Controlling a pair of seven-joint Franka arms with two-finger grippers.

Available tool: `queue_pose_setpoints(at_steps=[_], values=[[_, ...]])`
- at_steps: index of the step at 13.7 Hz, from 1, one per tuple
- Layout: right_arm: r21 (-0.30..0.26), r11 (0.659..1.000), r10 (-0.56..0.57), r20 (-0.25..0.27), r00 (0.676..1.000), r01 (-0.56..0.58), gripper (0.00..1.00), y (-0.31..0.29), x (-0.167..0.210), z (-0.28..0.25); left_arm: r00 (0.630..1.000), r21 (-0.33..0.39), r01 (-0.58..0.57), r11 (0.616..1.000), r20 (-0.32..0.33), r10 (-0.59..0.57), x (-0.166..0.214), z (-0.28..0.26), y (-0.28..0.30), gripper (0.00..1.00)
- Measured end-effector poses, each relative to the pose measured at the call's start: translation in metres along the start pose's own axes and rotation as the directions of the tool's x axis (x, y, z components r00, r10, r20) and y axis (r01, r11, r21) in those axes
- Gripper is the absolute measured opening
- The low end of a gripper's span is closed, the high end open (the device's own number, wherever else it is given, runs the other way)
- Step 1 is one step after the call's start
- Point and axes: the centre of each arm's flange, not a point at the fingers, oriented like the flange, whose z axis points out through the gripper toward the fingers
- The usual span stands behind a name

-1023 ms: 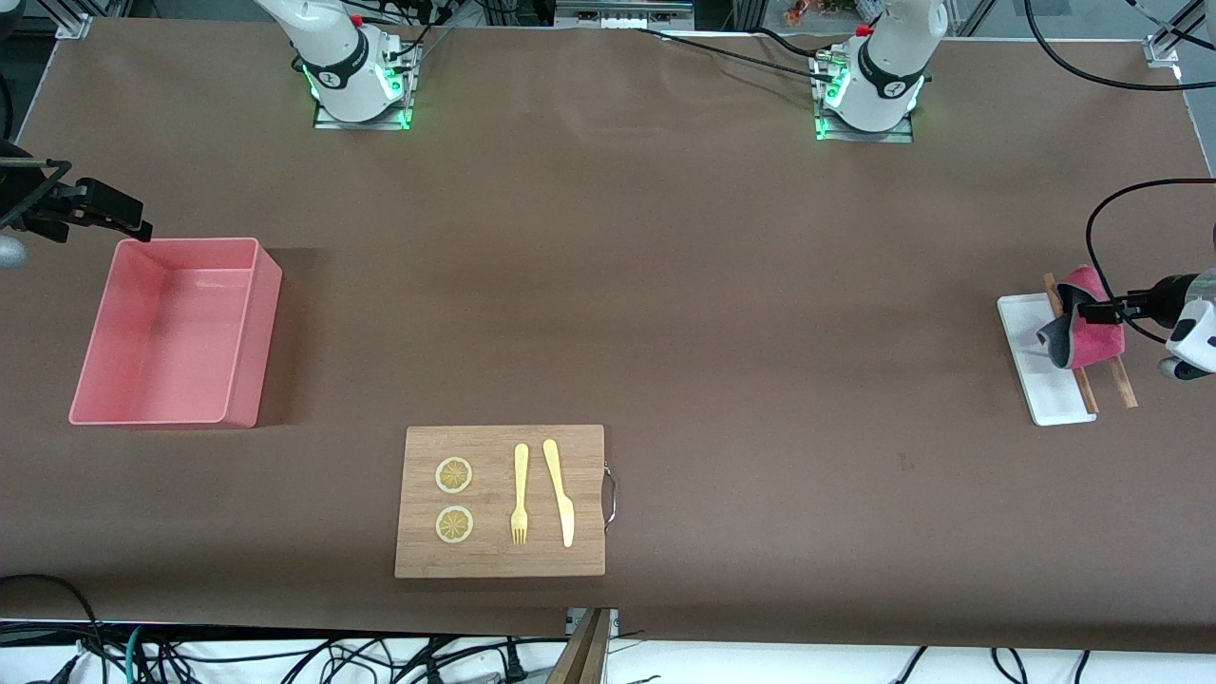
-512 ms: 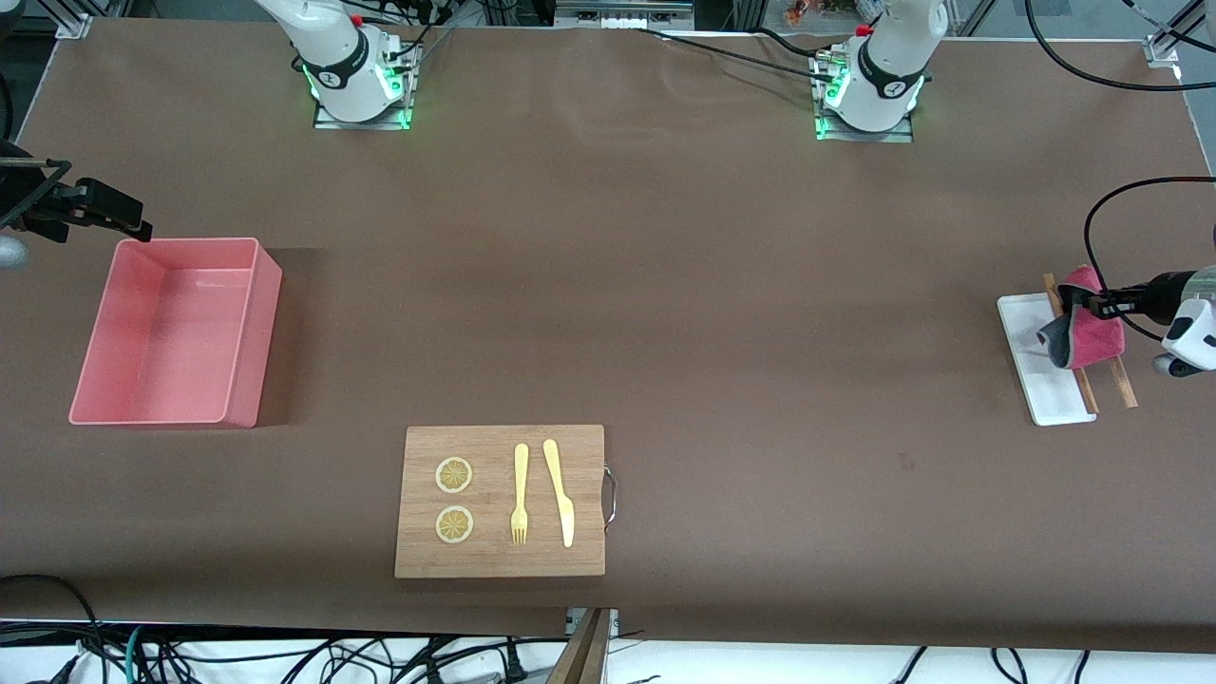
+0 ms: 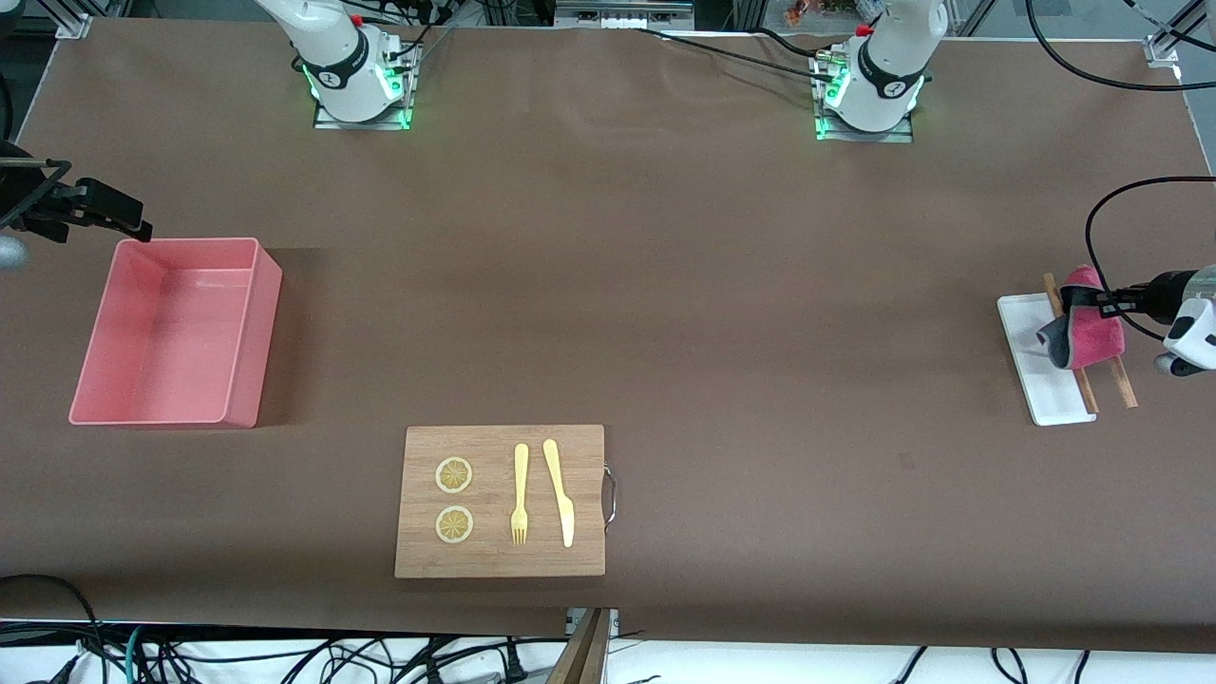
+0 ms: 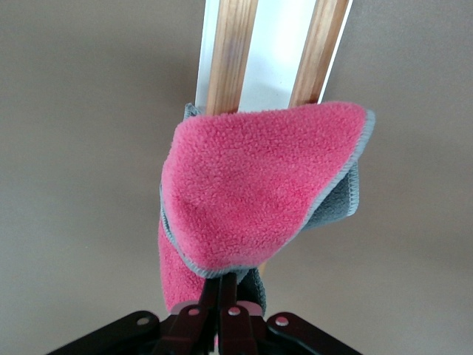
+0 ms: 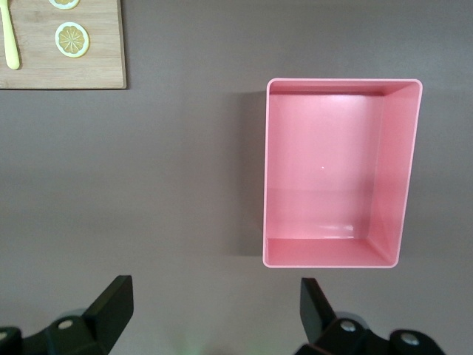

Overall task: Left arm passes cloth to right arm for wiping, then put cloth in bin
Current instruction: 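Lift the pink cloth off the wooden rack with the left gripper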

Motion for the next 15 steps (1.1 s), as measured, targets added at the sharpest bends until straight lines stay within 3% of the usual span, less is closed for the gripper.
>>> queue_pose_setpoints(at_steps=[7,11,15], values=[[0.000,1.000,0.000,0.006,1.000,0.000,1.00,0.000,0.002,0.003,0.999,-0.002,0.000,1.000,0.039,0.000,-0.007,-0.022,0.001,0.02],[0.001,1.000,-0.001,0.016,1.000,0.000,1.00,0.000,0.005,0.009,0.999,-0.005,-0.015,1.000,0.048,0.015,-0.026,-0.090,0.012,0.02],[0.005,1.000,-0.004,0.045,0.999,0.004,1.00,-0.001,0.013,0.025,0.995,-0.002,-0.095,0.995,0.012,0.095,-0.049,-0.161,0.070,0.02]])
